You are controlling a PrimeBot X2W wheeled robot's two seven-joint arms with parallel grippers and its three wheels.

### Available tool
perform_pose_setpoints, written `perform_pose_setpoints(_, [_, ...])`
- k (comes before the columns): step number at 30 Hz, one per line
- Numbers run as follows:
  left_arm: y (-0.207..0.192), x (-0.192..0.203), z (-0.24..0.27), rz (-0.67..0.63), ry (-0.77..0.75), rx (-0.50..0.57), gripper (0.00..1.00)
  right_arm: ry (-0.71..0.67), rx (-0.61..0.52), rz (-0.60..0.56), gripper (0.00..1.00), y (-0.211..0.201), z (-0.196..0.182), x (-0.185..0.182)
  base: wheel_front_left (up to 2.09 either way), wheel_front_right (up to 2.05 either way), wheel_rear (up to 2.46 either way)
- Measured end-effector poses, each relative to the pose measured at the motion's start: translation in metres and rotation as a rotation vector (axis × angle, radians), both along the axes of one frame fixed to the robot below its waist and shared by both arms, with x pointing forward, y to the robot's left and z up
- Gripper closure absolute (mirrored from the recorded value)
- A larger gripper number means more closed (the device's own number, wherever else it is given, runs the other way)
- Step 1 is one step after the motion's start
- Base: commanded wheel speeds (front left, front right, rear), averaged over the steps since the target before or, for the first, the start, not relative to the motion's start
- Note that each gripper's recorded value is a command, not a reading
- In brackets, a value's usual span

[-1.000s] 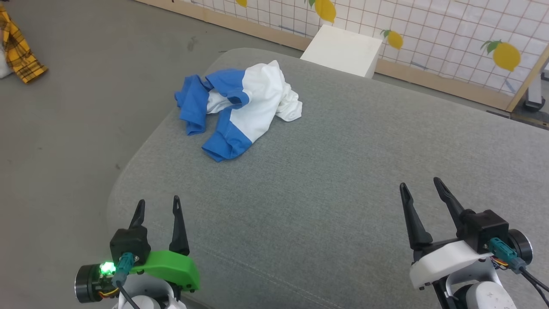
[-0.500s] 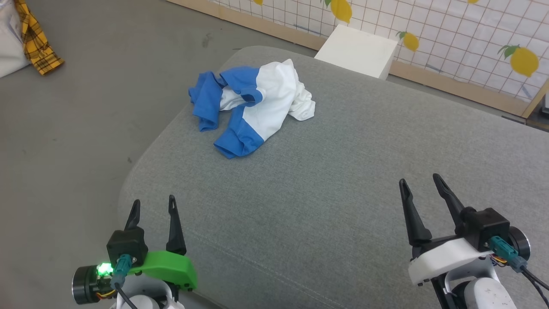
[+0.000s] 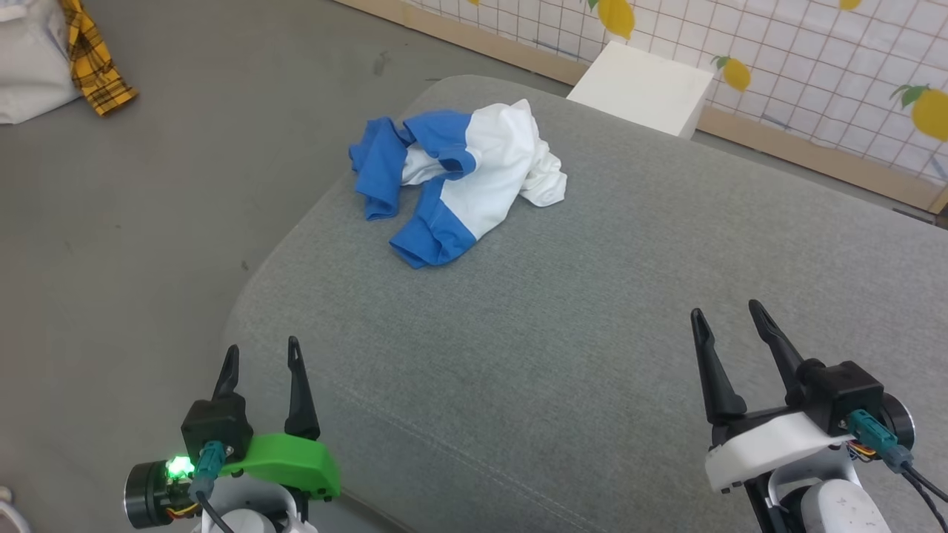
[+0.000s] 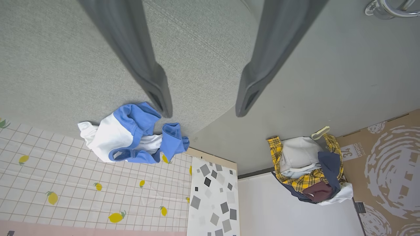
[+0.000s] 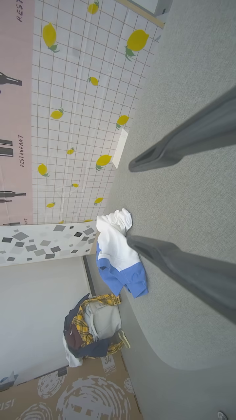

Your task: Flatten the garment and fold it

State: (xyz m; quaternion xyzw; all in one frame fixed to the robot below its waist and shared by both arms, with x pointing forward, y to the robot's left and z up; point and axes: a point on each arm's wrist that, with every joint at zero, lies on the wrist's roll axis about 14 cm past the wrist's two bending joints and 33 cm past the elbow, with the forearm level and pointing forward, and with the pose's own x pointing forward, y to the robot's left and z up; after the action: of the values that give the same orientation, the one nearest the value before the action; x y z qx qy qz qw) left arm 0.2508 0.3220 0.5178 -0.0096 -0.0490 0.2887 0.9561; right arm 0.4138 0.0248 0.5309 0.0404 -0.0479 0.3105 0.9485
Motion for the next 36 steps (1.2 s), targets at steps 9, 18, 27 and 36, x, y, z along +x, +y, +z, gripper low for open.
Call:
perform_pose_setpoints(9, [0.007, -0.009, -0.003, 0.036, 0.004, -0.004, 0.0, -0.003, 0.01, 0.025, 0.0, 0.01, 0.001, 0.002, 0.0, 0.0, 0.0])
perform_pose_setpoints(18, [0.005, -0.001, -0.002, 0.022, 0.0, -0.01, 0.0, 0.0, 0.014, 0.013, 0.0, 0.007, -0.001, 0.004, 0.0, 0.0, 0.0])
perform_pose_setpoints(27, [0.021, 0.096, 0.067, -0.149, -0.097, -0.078, 0.0, -0.017, 0.031, 0.003, 0.0, 0.009, 0.005, 0.029, 0.0, 0.0, 0.0])
perform_pose_setpoints(36, [0.044, 0.209, 0.106, -0.263, 0.046, -0.104, 0.0, -0.001, 0.045, -0.089, 0.0, -0.019, -0.015, 0.072, 0.0, 0.0, 0.0])
